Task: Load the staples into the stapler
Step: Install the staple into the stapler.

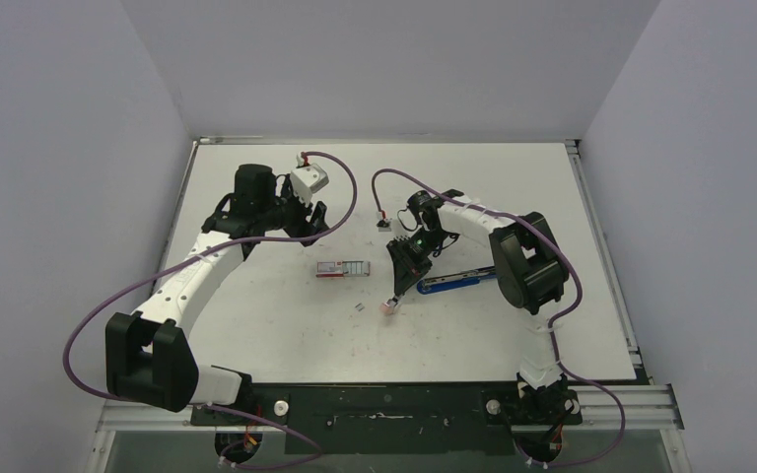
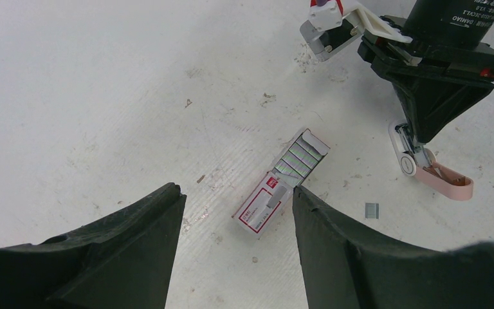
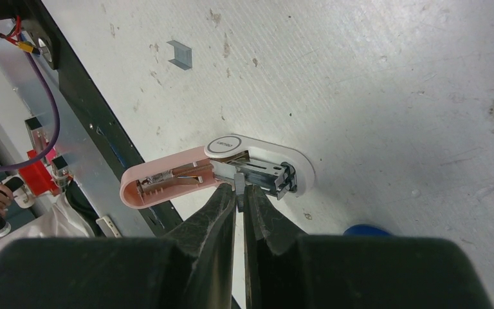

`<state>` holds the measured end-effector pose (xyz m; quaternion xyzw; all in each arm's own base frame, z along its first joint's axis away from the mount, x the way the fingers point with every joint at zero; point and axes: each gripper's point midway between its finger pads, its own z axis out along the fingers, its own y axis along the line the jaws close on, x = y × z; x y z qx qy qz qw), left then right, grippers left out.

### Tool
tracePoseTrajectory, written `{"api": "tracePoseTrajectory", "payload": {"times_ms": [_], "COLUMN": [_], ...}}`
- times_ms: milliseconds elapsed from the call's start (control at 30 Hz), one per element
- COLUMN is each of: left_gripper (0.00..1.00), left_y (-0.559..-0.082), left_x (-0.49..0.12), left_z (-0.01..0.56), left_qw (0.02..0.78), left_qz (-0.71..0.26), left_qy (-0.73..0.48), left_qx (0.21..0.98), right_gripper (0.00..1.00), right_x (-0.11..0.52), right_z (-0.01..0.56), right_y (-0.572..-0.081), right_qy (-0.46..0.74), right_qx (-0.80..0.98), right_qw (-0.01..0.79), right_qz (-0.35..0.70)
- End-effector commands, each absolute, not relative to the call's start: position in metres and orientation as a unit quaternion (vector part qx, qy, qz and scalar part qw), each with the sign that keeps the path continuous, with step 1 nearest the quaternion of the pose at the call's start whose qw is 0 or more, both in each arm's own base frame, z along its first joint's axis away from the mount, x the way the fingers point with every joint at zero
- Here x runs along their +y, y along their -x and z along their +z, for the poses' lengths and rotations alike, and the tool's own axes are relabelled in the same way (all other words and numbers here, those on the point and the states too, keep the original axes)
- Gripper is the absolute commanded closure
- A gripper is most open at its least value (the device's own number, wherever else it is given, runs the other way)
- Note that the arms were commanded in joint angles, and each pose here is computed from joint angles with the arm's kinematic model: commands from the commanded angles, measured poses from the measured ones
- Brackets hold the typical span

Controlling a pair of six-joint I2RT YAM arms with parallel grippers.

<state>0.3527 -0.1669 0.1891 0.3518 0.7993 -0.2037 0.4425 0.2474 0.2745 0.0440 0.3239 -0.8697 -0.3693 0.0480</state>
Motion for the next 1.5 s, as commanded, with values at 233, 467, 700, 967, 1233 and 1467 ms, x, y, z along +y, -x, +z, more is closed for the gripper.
{"api": "tracePoseTrajectory", "payload": {"times_ms": [233,467,700,967,1233,1467], "left_gripper": [0.39,0.4,0.4,0.4,0.4,0.39], "left_y": [-0.356,-0.356,-0.355,-0.356,-0.356,-0.356], "left_x": [-0.169,-0.169,-0.168,-0.169,-0.169,-0.169], "left_z": [0.209,0.209,0.209,0.21,0.21,0.209], "left_qw": [0.475,0.474,0.474,0.474,0.475,0.474], "left_qz": [-0.21,-0.21,-0.21,-0.21,-0.21,-0.21], "left_qy": [-0.353,-0.353,-0.353,-0.352,-0.352,-0.352], "left_qx": [0.779,0.779,0.779,0.779,0.778,0.779], "right_gripper": [0.95,0.95,0.95,0.95,0.95,0.95], "right_x": [0.282,0.282,0.281,0.281,0.281,0.281], "right_z": [0.056,0.053,0.051,0.047,0.046,0.044], "right_y": [-0.252,-0.251,-0.251,-0.25,-0.249,-0.247], "right_qy": [-0.332,-0.331,-0.332,-0.331,-0.332,-0.331], "right_qx": [-0.865,-0.867,-0.868,-0.87,-0.87,-0.872], "right_qw": [0.028,0.03,0.03,0.033,0.034,0.036], "right_qz": [-0.376,-0.372,-0.368,-0.365,-0.363,-0.358]}}
